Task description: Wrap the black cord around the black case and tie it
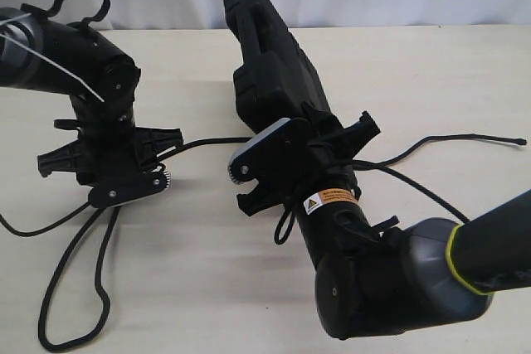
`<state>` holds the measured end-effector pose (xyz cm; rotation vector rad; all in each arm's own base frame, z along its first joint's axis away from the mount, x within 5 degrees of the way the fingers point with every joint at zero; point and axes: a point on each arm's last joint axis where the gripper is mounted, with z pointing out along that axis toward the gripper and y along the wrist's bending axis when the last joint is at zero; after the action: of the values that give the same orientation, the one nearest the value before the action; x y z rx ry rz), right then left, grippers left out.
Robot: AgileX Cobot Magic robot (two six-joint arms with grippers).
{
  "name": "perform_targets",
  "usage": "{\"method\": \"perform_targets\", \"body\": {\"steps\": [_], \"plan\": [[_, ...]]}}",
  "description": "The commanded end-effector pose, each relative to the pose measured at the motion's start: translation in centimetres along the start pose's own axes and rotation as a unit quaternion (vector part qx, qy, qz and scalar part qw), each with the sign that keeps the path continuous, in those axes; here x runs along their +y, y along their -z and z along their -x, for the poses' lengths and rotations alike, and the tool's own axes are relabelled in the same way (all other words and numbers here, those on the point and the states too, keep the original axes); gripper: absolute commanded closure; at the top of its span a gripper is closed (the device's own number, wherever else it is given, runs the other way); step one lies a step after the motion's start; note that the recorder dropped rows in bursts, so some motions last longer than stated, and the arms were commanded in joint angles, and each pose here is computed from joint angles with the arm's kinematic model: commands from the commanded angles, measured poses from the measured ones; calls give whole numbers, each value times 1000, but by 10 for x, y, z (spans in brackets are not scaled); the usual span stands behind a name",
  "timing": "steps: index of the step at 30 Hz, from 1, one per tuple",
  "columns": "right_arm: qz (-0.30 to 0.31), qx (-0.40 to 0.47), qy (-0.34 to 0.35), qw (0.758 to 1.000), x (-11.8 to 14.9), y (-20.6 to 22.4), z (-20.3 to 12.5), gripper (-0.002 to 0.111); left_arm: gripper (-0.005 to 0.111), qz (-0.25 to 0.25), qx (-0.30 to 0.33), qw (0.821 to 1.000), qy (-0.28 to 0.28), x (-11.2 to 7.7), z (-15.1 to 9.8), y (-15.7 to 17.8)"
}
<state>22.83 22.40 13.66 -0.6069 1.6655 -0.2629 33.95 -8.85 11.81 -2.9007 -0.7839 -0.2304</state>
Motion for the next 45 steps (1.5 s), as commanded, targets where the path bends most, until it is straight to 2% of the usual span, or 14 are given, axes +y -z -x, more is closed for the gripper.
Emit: {"method": "perform_targets", "body": {"steps": [1, 6, 11, 15, 17, 24, 29, 31, 32, 33, 38, 40, 42, 45], "plan": [[-16, -28, 1, 999, -5, 0, 7, 104, 57, -15, -15, 1000, -15, -1, 5, -1], [-16, -28, 1, 999, -5, 0, 7, 104, 57, -15, -52, 998, 8, 3, 13, -15], [-16, -28, 1, 999, -5, 0, 7, 104, 57, -22, -53, 998, 5, 4, 14, -22], [-24, -35, 1, 999, -7, 0, 9, 104, 58, -22, -26, 998, 61, 4, 9, -22], [-24, -35, 1, 999, -7, 0, 9, 104, 65, -31, -14, 996, 77, 2, 7, -22], [-24, -35, 1, 999, -7, 0, 9, 104, 104, -25, -8, 992, 121, 3, 6, -22], [-27, -32, -1, 999, -7, 0, 8, 104, 107, -11, -2, 993, 121, 6, 5, -22], [-27, -32, -5, 999, -7, 0, 8, 104, 107, -6, -2, 989, 146, 7, 4, -22], [-27, -32, -7, 999, -7, 0, 8, 104, 107, 3, -3, 982, 188, 8, 4, -22], [-27, -32, -8, 999, -7, 0, 8, 104, 107, 23, -2, 958, 287, 11, 2, -21], [-32, -33, -22, 999, -8, 0, 8, 104, 107, 105, 19, 905, 412, 15, -9, 9], [-43, -43, -24, 998, -11, 0, 10, 104, 107, 153, 9, 867, 474, 16, -15, 28], [-43, -43, -25, 998, -11, 0, 10, 104, 107, 197, -9, 817, 541, 12, -23, 46], [-44, -42, -26, 998, -11, 0, 10, 104, 107, 225, -17, 774, 592, -3, -36, 62]]}}
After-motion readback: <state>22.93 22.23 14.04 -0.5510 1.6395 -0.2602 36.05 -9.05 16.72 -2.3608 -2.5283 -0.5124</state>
